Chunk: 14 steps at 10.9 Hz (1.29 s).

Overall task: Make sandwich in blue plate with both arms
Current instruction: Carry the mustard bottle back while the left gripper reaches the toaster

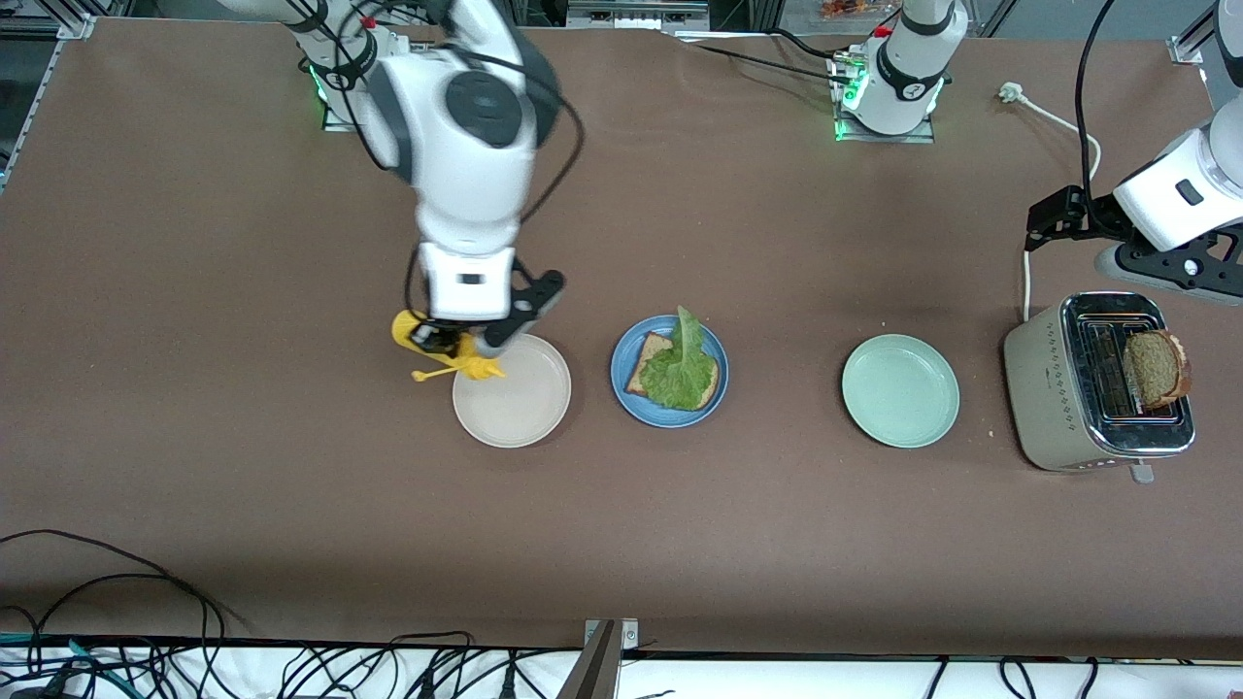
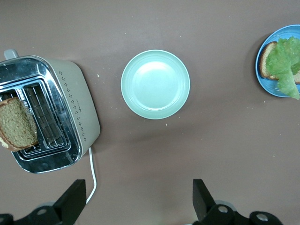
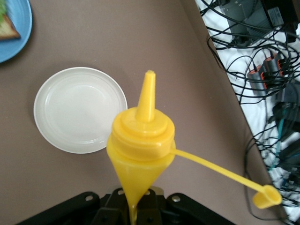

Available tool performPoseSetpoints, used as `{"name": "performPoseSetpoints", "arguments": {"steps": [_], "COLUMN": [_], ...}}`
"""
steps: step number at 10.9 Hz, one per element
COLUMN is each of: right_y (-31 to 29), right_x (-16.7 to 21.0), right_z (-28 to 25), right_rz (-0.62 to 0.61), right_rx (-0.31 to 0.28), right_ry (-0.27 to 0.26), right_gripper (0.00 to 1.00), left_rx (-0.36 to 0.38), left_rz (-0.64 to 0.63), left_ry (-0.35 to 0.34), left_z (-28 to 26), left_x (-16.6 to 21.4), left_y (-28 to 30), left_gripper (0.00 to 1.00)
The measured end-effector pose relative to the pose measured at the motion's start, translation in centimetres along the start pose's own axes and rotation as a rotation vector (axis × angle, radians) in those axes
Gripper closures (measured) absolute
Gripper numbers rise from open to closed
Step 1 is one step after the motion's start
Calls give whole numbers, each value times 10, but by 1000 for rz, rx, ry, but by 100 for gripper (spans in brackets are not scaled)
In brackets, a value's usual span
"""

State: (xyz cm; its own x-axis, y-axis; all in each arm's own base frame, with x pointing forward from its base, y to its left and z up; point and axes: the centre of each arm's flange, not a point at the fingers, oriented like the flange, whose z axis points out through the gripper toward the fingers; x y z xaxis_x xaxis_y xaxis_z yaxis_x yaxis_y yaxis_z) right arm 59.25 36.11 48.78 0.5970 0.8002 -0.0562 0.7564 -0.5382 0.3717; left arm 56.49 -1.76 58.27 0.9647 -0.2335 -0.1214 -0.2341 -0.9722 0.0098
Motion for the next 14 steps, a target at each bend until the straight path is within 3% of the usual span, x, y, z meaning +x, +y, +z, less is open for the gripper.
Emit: {"name": "performPoseSetpoints", "arguments": {"steps": [2, 4, 7, 10, 14], "right_y": [54, 100, 136, 150, 133], "right_x": [-57, -125, -204, -276, -343], "right_z": [2, 18, 50, 109, 181], "right_rz": [35, 31, 4, -39, -97], "right_rx": [128, 241, 371, 456, 481], "right_ry": [112, 211, 368, 562, 754], "right_gripper": [97, 97, 97, 97, 97], "left_rx": [-6, -19, -28, -33, -34], "left_rz": [-21, -95, -167, -212, -216], "left_ry": [-12, -18, -11, 10, 42], "left_z": [9, 20, 23, 66, 144], "left_x": [3, 1, -9, 8, 16], "left_y": [-13, -62, -114, -164, -248], "left_gripper": [0, 0, 0, 0, 0]}}
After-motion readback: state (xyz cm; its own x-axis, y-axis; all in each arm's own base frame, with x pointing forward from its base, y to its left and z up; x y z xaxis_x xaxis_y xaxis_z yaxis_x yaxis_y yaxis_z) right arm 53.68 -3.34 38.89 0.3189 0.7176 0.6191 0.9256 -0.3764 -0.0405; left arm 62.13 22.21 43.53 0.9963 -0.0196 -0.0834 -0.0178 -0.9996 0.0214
